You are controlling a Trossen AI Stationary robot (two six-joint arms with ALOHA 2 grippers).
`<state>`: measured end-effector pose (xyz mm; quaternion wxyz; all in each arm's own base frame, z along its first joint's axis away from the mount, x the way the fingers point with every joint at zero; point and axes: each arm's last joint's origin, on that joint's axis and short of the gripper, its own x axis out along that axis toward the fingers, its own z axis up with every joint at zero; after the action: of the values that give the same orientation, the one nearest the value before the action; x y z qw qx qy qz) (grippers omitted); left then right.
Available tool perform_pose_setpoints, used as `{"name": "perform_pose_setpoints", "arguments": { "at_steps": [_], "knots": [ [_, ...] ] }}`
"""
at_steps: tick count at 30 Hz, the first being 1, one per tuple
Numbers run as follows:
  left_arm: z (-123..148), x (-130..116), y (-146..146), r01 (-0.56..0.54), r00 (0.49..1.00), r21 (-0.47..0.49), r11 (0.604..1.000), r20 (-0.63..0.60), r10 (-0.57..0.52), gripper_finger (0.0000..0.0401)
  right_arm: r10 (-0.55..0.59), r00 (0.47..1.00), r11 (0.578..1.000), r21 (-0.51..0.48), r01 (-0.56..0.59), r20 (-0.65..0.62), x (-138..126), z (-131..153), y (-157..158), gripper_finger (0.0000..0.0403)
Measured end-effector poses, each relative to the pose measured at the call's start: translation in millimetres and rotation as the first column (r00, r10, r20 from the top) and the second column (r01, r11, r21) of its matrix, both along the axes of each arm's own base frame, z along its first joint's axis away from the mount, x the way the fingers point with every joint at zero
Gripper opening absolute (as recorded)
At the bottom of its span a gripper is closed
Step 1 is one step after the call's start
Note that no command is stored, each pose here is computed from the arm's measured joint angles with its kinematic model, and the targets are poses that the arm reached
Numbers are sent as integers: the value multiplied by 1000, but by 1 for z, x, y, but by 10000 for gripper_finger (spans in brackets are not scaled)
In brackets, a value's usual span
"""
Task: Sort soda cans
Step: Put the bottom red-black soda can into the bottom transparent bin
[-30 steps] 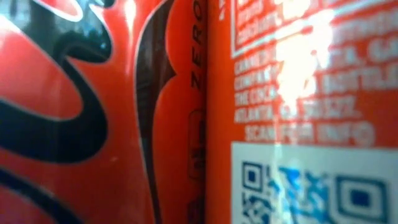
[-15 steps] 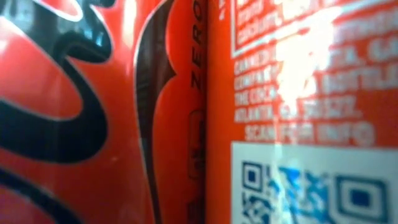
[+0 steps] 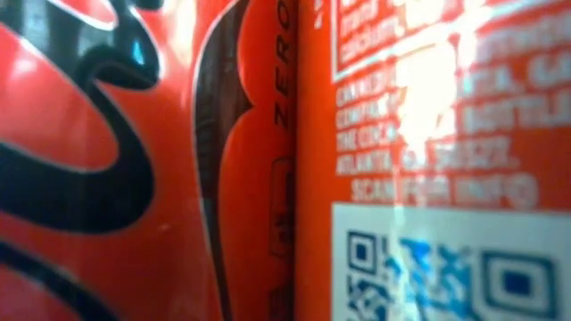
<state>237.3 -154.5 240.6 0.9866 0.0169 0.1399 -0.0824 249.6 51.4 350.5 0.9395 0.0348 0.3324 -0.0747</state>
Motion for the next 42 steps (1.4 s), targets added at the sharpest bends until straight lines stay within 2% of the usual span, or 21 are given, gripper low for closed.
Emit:
{"name": "perform_pose_setpoints", "arguments": {
  "at_steps": [5, 10, 13, 19, 23, 26, 37, 42],
  "knots": [
    [-27, 14, -26, 106, 994, -33, 994, 21, -105, 293, 18, 1000, 999, 33, -18, 17, -2, 1, 11, 369],
    [-41, 20, -34, 143, 990, -99, 985, 10, -143, 300, 23, 999, 999, 26, -24, 22, -3, 1, 16, 369],
    [-51, 24, -39, 170, 985, -174, 970, -6, -174, 317, 16, 1000, 999, 29, -17, 22, -3, 1, 16, 369],
    [-71, 31, -45, 215, 972, -256, 942, -40, -233, 359, 13, 1000, 999, 31, -14, 22, -3, 1, 15, 369],
    [-74, 33, -50, 277, 956, -306, 911, -4, -293, 374, 7, 1000, 999, 38, -8, 23, -3, 1, 15, 369],
    [-75, 33, -53, 300, 951, -314, 901, 26, -308, 378, -3, 1000, 999, 51, 2, 24, -3, 1, 15, 369],
    [-97, 52, -67, 287, 955, -235, 929, -5, -296, 379, 2, 1000, 996, 89, -4, 24, -8, 0, 30, 369],
    [-101, 59, -71, 302, 950, -231, 925, -9, -312, 379, -2, 1000, 996, 85, 0, 26, -8, 0, 31, 369]
  ]
}}
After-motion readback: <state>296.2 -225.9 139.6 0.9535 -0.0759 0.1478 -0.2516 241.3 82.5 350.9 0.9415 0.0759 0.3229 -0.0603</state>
